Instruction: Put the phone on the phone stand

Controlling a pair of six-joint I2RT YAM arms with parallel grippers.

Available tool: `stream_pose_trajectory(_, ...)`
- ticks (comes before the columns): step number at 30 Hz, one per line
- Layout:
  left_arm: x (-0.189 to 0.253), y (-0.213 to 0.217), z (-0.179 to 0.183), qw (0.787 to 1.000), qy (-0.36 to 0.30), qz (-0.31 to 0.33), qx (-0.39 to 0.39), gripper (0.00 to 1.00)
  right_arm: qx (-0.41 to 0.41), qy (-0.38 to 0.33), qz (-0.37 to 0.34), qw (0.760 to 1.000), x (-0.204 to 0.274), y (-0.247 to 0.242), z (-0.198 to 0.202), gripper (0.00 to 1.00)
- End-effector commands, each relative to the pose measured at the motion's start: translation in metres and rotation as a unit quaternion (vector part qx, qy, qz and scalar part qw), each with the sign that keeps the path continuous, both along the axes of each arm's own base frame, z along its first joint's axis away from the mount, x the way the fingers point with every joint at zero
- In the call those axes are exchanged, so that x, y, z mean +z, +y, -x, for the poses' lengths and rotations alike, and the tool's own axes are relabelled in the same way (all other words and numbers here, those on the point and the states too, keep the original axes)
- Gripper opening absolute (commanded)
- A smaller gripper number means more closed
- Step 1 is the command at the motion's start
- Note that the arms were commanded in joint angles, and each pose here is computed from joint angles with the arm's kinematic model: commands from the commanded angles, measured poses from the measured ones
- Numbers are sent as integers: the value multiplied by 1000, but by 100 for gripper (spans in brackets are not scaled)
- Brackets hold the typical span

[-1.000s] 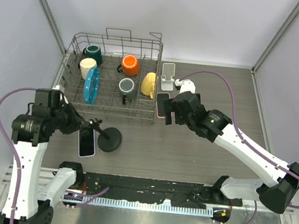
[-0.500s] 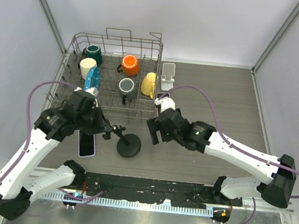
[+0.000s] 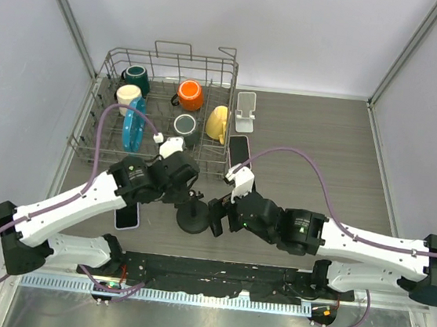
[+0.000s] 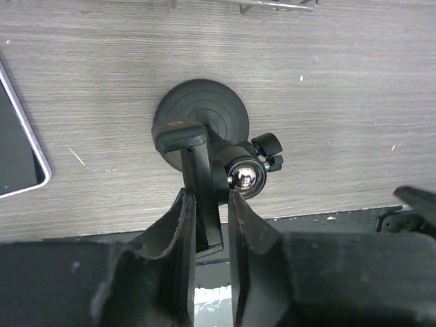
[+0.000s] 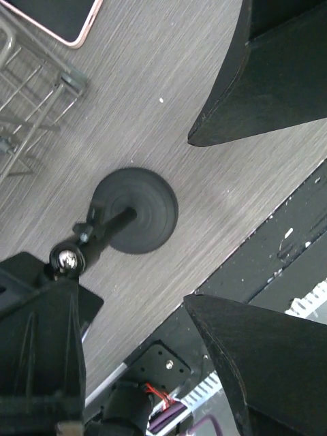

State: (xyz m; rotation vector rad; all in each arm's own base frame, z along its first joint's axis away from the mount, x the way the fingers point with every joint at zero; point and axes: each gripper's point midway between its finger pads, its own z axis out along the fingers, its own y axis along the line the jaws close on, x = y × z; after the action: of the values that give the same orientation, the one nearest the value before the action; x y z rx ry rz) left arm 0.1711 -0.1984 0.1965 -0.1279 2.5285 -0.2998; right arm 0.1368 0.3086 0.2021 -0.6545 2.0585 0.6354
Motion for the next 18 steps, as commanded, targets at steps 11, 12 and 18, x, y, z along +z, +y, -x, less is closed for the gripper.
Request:
stream_pose_trajectory(11, 73, 18, -4, 977, -140, 159, 30, 94, -55, -117, -83, 988, 40, 56, 30, 95)
stream_pose_trajectory(12, 84, 29, 0, 971, -158, 176, 37, 94, -61, -128, -66, 988, 34, 62, 30, 95)
stream_pose_trajectory(18, 104, 96, 4, 941, -241, 202, 123, 93, -142, -155, -49, 976, 46, 81, 18, 91)
